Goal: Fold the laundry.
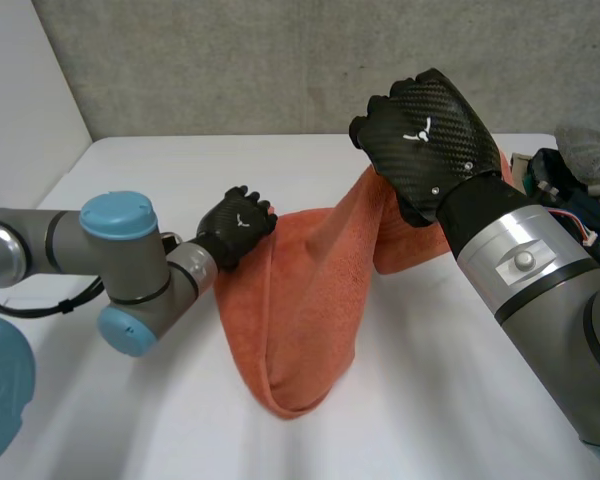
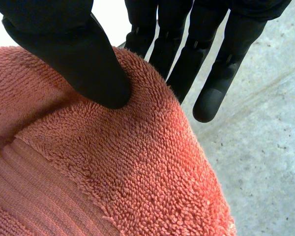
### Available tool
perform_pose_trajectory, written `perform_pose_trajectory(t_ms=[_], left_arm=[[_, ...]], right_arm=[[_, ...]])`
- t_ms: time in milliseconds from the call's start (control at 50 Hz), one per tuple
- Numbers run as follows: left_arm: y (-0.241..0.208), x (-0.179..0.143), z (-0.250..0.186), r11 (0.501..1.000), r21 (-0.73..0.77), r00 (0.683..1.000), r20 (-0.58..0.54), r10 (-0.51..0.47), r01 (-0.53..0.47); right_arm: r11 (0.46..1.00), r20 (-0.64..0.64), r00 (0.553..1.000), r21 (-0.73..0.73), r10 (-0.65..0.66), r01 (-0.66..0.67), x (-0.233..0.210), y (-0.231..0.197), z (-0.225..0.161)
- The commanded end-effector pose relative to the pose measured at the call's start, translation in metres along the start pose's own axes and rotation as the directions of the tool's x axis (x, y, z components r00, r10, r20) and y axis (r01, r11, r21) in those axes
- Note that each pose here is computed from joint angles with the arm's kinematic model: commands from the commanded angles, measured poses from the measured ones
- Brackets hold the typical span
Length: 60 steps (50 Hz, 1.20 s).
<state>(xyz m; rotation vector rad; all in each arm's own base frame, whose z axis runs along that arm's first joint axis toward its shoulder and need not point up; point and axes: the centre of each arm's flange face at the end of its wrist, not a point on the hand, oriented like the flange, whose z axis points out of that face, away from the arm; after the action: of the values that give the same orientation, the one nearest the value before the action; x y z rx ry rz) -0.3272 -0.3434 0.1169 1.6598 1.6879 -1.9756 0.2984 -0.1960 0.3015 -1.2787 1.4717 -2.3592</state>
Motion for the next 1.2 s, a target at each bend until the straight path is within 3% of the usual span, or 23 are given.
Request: perform_pose_trajectory(t_ms=[20,880,1020,1100,1200], left_arm=[[0.009,0.001,0.016,1.0,0.003,1.0,0.01,0.0,0.0],[0.021,0.0,0.027,0.998,-0.058,1.0,0.015,-0.006,0.007],[-0.015,-0.068,0.005,0.997,-0.068,0.978,0.207,-0.025,0.04],[-0.035,-0.107,-0.028,0.987,-0.049,0.942,0.311,-0.128,0.15],[-0.057,-0.133,-0.074,0.968,-0.006,0.899,0.372,-0.231,0.251]], right_arm=[[1.0,0.007,1.0,-0.028,0.004,-0.004,-0.002,0.008,-0.003],[0.995,-0.013,1.0,-0.104,0.007,-0.008,0.002,0.034,-0.005],[0.985,-0.085,0.996,-0.174,-0.014,-0.001,0.032,0.046,0.001],[0.96,-0.07,0.997,-0.278,-0.045,0.024,0.046,0.051,-0.003],[0.896,-0.011,0.996,-0.437,-0.09,0.077,0.065,0.059,-0.013]])
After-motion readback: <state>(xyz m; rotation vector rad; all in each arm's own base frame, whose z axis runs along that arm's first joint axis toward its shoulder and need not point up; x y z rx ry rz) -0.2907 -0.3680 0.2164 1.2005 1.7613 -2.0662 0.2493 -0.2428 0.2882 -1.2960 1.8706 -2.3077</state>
